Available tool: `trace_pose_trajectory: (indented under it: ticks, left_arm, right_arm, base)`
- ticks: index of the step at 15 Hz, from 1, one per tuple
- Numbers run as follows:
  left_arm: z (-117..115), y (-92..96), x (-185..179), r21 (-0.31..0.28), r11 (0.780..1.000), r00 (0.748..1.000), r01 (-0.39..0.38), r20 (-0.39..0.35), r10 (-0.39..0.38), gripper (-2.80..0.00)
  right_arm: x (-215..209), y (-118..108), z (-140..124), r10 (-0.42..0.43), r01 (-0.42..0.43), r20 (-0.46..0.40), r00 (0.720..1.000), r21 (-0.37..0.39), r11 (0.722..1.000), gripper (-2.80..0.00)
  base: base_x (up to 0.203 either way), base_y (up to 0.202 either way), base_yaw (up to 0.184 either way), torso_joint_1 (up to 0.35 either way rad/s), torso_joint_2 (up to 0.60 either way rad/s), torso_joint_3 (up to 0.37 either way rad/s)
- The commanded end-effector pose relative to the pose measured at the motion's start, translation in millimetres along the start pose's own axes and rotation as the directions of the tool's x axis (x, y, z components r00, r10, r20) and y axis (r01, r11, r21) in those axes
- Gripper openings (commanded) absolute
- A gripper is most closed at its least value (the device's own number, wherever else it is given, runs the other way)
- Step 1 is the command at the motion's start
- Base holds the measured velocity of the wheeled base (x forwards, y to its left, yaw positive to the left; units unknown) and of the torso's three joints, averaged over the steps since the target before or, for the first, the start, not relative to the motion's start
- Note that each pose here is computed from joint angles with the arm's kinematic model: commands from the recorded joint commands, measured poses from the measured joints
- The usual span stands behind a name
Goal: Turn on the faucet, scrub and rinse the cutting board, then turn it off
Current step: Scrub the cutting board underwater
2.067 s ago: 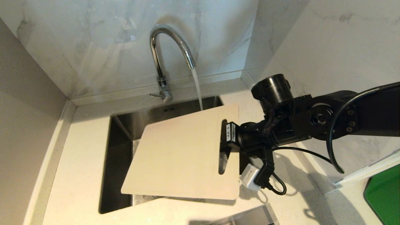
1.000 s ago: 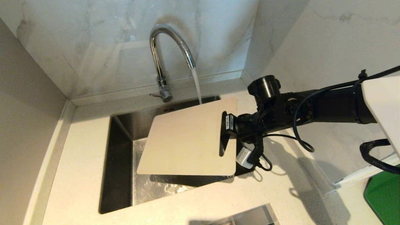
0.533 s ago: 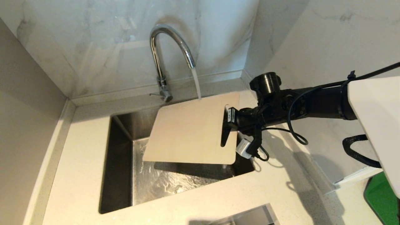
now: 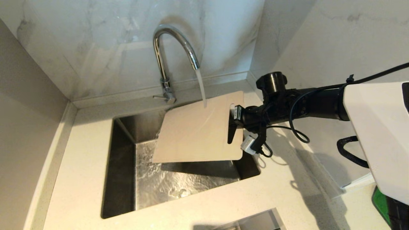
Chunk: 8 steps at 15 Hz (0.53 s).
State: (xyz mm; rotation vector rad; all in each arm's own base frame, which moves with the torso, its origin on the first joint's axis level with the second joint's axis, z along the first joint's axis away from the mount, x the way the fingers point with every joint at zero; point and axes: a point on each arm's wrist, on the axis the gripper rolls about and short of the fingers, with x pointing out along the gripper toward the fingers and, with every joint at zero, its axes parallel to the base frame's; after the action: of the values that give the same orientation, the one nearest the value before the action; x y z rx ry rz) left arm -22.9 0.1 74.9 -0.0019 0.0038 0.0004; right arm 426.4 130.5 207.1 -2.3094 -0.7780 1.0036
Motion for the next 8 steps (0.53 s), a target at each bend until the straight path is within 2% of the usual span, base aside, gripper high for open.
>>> trace_pose_trajectory:
  ticks: [1, 8]
  left_arm:
    - [-0.8, 0.0, 0.2, -0.001, 1.000, 1.000, 0.000, -0.002, 0.000, -2.80]
    - [-0.9, 0.0, 0.2, -0.001, 1.000, 1.000, 0.000, -0.004, 0.000, -2.80]
  right_arm:
    - [7.0, 4.6, -0.4, 0.000, 0.000, 0.005, 1.000, -0.012, 1.000, -2.80]
    - [12.0, 3.7, 0.5, -0.006, 0.006, 0.010, 1.000, -0.017, 1.000, -2.80]
  base:
    - [0.000, 0.000, 0.000, 0.000, 0.00, 0.000]
    - [0.000, 0.000, 0.000, 0.000, 0.00, 0.000]
